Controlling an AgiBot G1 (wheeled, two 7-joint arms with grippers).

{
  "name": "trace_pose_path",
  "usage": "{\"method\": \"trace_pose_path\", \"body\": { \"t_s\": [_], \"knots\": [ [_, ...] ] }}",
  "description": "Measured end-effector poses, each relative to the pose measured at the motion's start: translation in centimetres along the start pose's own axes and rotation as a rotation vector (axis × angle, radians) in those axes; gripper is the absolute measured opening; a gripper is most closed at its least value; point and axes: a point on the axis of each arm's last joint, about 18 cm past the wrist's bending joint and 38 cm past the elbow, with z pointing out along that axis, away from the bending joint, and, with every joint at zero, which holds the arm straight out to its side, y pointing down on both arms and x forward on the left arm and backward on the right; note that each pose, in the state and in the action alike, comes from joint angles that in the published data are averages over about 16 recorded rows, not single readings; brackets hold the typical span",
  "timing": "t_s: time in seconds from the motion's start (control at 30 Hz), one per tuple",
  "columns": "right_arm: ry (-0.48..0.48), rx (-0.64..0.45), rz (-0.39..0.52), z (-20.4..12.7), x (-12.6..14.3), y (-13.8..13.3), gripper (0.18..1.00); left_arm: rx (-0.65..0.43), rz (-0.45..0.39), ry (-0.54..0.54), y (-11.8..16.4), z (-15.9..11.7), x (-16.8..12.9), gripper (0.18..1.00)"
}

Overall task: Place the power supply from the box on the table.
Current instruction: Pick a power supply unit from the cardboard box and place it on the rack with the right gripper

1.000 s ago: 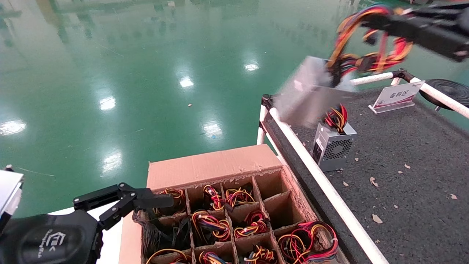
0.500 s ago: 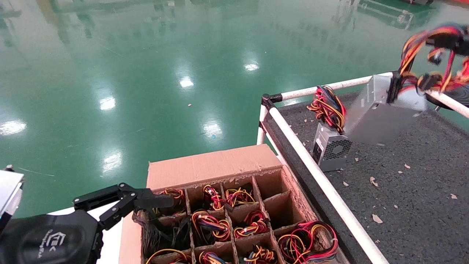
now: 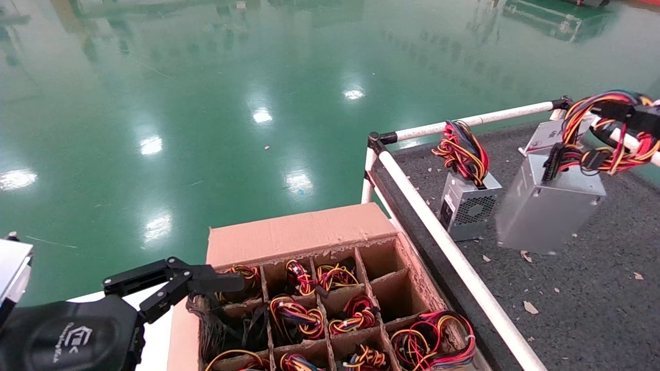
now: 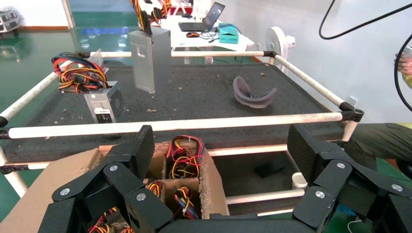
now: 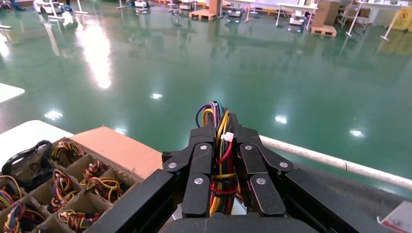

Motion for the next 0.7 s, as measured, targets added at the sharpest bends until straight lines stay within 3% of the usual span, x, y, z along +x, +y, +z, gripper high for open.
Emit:
{"method": "trace_pose_path", "body": {
  "t_s": [0.7],
  "knots": [
    [0.085,-0.04,0.109,0.0,1.2,4.9,0.225,0.0,0.0,0.0,0.0,0.0,0.0,1.0]
  ]
}}
